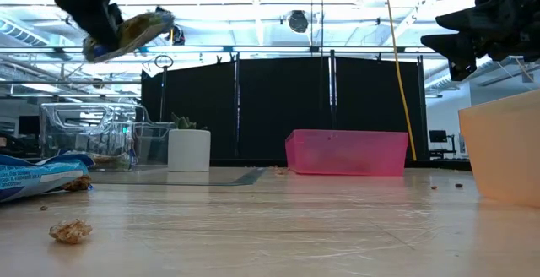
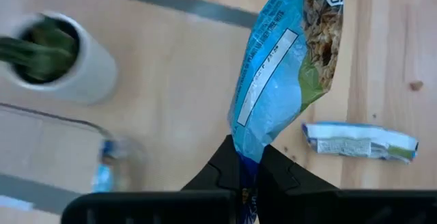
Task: Pick and place Granola Bars by type
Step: Put the blue granola bar into the transparent bin
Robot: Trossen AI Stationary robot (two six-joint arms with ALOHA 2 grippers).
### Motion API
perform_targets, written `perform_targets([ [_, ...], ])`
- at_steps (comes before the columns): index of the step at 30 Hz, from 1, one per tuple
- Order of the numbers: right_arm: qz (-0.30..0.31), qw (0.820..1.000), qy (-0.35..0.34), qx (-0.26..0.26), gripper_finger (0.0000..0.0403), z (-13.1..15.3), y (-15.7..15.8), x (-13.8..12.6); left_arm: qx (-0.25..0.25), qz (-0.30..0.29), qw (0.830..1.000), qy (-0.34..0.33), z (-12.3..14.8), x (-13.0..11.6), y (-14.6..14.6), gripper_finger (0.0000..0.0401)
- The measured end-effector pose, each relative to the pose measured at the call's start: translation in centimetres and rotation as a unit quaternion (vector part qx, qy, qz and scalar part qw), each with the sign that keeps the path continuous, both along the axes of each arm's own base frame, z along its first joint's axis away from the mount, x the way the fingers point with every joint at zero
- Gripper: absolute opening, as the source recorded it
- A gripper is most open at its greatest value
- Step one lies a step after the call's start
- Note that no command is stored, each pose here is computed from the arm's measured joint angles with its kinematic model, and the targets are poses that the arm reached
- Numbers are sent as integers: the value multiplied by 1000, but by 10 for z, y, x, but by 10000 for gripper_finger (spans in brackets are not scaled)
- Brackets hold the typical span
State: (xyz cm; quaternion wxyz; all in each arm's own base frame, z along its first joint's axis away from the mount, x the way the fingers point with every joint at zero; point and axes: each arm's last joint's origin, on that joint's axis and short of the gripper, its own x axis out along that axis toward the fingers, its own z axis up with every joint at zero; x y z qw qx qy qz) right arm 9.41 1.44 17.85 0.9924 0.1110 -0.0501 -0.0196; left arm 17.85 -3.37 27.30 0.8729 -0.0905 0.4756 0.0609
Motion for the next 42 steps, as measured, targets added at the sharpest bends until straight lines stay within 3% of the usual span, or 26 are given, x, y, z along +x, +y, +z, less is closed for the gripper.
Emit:
perform_targets([
  [7, 0, 1000, 0, 0, 183, 0, 0, 0, 9, 37, 999, -15, 37, -11, 27, 17],
  [16, 0, 1000, 0, 0, 183, 0, 0, 0, 48, 82, 995, 15, 55, -23, 63, 17],
  [29, 0, 1000, 0, 0, 183, 0, 0, 0, 44, 160, 982, 95, 50, -48, 100, 17],
  [42, 0, 1000, 0, 0, 183, 0, 0, 0, 80, 110, 973, 184, 32, -36, 132, 16],
])
